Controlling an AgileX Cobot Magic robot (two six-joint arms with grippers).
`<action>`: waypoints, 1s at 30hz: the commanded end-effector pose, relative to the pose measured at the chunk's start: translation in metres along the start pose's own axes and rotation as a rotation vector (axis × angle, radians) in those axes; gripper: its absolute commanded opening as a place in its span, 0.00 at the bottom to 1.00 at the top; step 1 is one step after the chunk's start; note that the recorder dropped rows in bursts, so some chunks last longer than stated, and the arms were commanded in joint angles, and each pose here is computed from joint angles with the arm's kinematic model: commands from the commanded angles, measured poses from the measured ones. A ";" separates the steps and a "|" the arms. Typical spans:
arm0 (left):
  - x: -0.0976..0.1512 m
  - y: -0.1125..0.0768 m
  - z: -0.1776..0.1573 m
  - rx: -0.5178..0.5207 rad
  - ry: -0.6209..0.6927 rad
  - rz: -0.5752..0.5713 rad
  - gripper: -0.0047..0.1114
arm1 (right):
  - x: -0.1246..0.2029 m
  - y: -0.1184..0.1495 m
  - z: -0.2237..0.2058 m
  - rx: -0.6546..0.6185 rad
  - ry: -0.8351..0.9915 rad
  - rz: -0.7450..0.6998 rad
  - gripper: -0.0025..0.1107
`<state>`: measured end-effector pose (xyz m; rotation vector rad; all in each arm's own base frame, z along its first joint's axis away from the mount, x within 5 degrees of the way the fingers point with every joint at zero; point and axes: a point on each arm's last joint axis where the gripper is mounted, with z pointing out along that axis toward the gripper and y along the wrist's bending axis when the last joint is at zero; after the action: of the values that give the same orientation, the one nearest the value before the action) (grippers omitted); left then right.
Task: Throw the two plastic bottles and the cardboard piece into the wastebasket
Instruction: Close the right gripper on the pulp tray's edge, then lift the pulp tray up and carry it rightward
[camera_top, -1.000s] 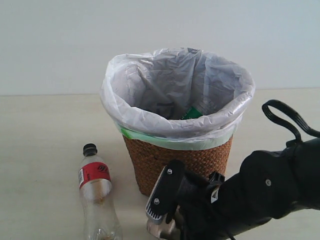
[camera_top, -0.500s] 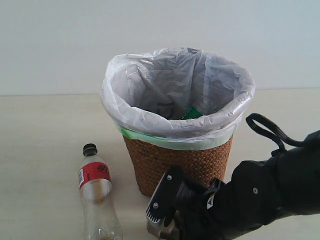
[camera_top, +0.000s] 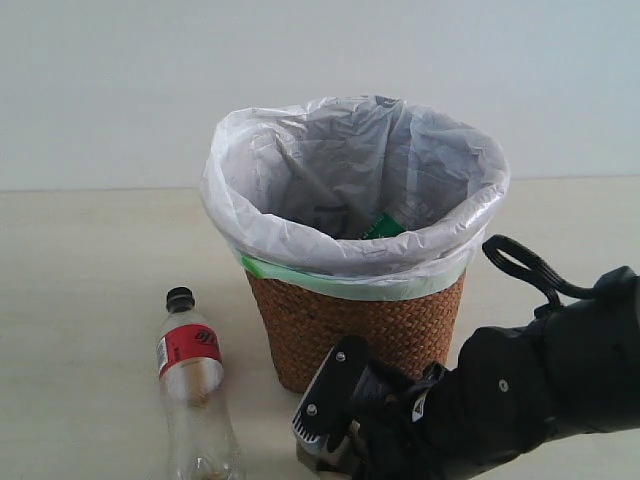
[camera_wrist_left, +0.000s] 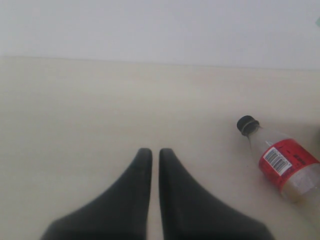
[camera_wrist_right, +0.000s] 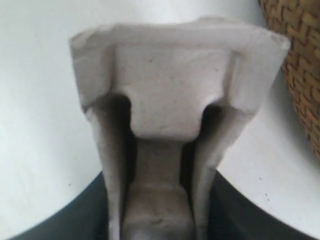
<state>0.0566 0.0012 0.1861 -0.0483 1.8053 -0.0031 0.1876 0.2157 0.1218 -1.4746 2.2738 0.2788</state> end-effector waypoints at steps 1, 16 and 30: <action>0.000 0.000 0.000 0.005 -0.012 0.007 0.08 | 0.001 0.003 0.000 -0.021 0.017 0.031 0.02; 0.000 0.000 0.000 0.005 -0.012 0.007 0.08 | 0.006 -0.010 -0.055 0.004 0.056 0.301 0.02; 0.000 0.000 0.000 0.005 -0.012 0.007 0.08 | 0.068 -0.069 -0.175 0.664 0.171 0.740 0.02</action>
<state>0.0566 0.0012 0.1861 -0.0483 1.8053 -0.0031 0.1862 0.0890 0.2324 -0.5105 2.6483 -0.2229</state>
